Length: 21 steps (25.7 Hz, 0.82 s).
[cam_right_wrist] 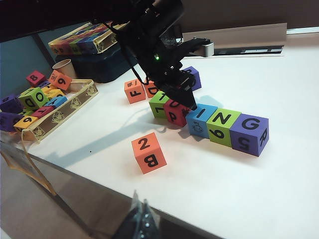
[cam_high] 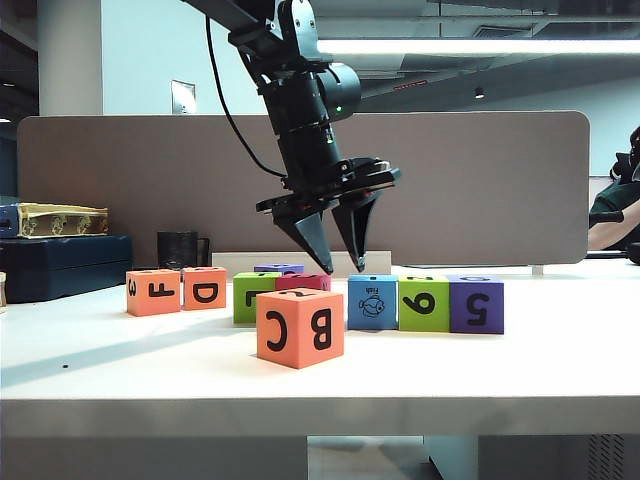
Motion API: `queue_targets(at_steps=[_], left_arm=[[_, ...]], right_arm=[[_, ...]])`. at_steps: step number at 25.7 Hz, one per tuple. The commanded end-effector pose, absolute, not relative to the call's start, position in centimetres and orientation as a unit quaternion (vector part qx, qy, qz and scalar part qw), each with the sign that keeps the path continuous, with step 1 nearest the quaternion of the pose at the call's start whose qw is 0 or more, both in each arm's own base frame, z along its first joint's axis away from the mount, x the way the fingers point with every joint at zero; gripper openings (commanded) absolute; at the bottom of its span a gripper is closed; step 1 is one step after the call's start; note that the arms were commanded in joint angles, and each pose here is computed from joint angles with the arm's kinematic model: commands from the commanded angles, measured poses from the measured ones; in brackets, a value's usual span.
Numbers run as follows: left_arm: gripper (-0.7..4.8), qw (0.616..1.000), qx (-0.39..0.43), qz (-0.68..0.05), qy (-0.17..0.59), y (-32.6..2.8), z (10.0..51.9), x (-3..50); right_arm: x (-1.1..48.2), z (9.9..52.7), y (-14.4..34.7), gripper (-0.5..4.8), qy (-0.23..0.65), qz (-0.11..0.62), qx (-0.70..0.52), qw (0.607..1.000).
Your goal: Select the appropriate blocks from the scattered letter blocks on the table and arrange them in a row to spell out "TURING".
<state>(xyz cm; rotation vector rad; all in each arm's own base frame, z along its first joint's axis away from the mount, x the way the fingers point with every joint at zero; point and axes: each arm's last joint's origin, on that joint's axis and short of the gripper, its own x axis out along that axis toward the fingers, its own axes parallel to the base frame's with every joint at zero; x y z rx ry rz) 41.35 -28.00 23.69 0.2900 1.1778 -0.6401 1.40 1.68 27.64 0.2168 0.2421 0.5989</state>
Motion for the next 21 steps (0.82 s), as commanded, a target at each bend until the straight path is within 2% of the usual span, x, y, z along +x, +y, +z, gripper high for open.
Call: queue_targets(at_steps=[1, 21], left_arm=[[2.09, 0.779, 0.123, -0.288, 0.544, -27.6, 23.8, 41.7], [2.09, 0.772, 0.114, -0.246, 0.575, -24.9, 23.5, 42.7]], right_arm=[[1.2, 27.8, 1.7, -0.01, 0.106, 0.294, 0.101, 0.945], [1.2, 27.9, 1.7, -0.01, 0.105, 0.294, 0.1, 0.945]])
